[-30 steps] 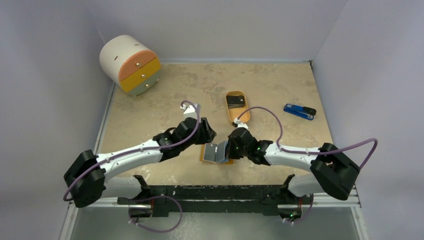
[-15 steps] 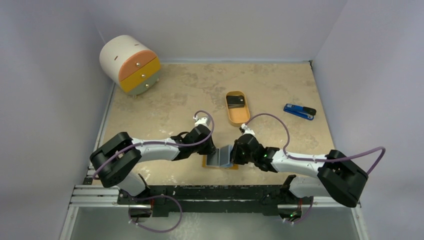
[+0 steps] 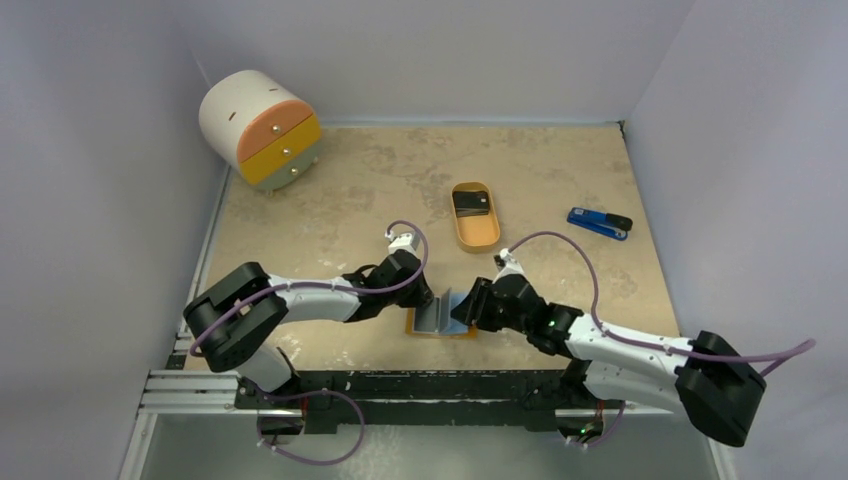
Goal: Put the credit cards into the card holder
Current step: Open the card holder at the center of the board.
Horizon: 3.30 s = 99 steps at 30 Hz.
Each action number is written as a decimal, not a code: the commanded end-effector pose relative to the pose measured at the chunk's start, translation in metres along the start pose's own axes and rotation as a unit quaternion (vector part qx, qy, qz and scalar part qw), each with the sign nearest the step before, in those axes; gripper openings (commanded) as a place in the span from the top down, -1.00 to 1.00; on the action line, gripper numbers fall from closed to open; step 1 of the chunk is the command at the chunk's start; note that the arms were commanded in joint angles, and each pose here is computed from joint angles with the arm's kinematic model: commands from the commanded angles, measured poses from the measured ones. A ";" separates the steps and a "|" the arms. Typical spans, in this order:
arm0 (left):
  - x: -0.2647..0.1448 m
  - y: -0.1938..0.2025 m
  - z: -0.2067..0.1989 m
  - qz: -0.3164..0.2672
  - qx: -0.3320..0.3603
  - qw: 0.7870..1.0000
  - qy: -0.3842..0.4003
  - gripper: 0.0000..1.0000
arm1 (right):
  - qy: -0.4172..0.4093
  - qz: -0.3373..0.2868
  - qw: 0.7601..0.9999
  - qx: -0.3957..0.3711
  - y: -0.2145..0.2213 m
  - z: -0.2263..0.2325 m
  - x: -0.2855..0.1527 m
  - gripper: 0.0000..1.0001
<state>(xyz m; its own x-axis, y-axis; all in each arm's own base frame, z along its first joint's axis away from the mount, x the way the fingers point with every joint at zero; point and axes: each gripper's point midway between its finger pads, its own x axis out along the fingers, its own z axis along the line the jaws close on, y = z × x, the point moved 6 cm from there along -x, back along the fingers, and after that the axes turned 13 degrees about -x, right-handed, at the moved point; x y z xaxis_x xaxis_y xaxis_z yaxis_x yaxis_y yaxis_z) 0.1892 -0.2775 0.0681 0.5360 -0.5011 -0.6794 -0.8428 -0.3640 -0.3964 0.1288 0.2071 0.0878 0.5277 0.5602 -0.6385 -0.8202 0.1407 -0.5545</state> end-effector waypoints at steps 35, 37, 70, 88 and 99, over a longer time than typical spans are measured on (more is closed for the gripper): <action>-0.018 -0.010 0.021 -0.038 0.005 0.996 -0.078 0.86 | -0.005 0.018 0.999 -0.030 -0.017 0.023 0.027 0.59; -0.029 -0.020 0.025 -0.066 0.006 0.992 -0.106 0.81 | 0.001 0.020 0.999 -0.033 -0.017 0.023 0.028 0.66; -0.007 0.005 0.011 0.007 0.003 1.000 -0.006 0.86 | 0.108 0.012 0.994 -0.026 -0.012 -0.012 -0.008 0.25; -0.014 -0.003 0.001 -0.007 0.008 1.000 -0.001 0.87 | 0.022 0.042 0.996 -0.076 -0.033 0.034 0.010 0.36; -0.015 -0.006 -0.004 -0.008 0.011 1.000 0.006 0.84 | 0.084 0.051 0.993 -0.072 -0.026 0.012 0.004 0.26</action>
<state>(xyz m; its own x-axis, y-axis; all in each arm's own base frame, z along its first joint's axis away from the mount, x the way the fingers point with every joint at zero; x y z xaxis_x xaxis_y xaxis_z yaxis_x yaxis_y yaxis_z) 0.1811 -0.2688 0.0716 0.5255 -0.5025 -0.6865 -0.8490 -0.3620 -0.3848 0.1430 0.2201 0.0884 0.4215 0.4365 -0.7948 -0.8631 -0.0756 -0.4993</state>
